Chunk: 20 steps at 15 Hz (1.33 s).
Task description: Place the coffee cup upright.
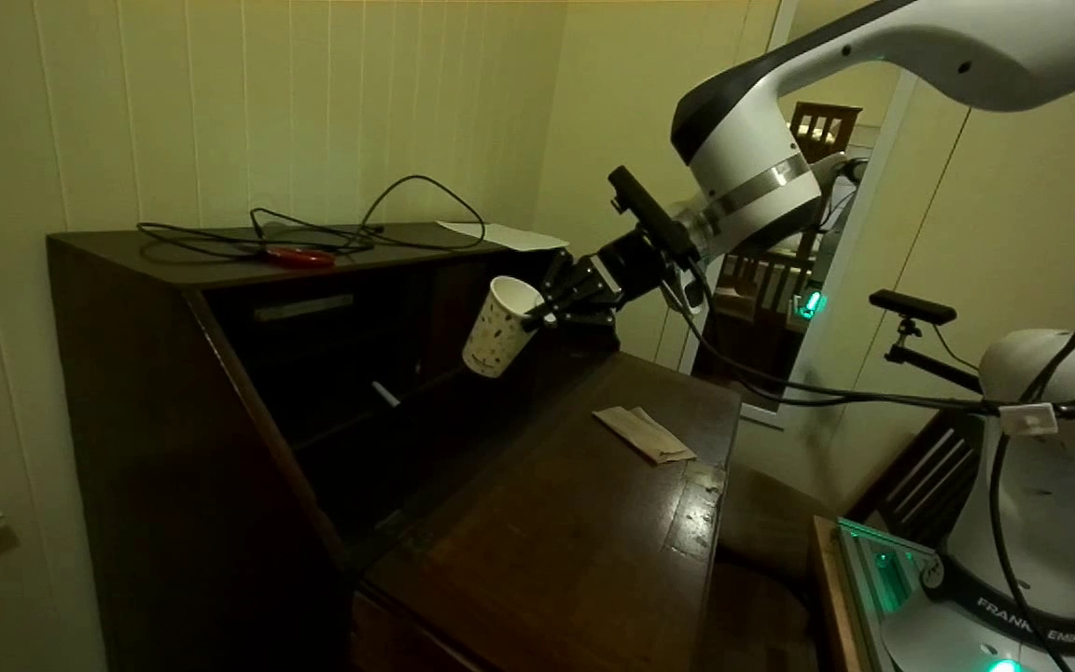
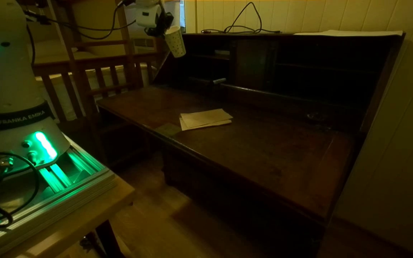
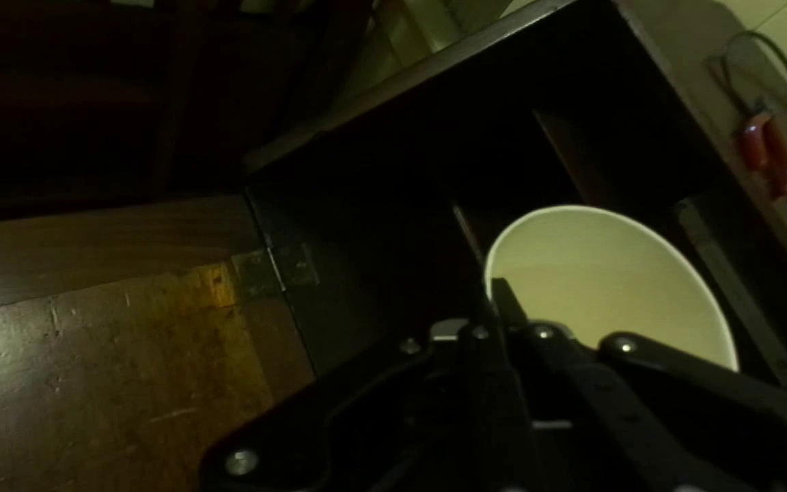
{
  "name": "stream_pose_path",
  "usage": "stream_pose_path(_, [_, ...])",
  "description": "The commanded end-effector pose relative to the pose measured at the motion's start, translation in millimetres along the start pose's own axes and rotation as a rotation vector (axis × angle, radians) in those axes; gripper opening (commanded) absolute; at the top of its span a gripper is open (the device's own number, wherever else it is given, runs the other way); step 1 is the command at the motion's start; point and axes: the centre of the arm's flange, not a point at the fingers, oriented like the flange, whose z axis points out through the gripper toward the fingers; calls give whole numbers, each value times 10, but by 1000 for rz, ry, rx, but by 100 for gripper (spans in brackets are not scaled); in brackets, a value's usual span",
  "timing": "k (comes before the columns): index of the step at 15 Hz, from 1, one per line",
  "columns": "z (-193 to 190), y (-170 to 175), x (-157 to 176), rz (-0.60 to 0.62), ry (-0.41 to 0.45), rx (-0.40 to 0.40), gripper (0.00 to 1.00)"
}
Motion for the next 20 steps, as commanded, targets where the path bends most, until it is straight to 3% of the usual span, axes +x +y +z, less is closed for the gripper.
stream_pose_path(1, [23, -30, 3, 24, -8, -11, 1])
stream_pose_path(7, [-9, -263, 210, 203, -199, -27, 1])
stream_pose_path(10, [-11, -395, 357, 273, -154, -39, 1])
stream_pose_path(17, [547, -429, 533, 409, -134, -209, 1])
stream_pose_path(20, [787, -385, 608, 416, -2, -228, 1])
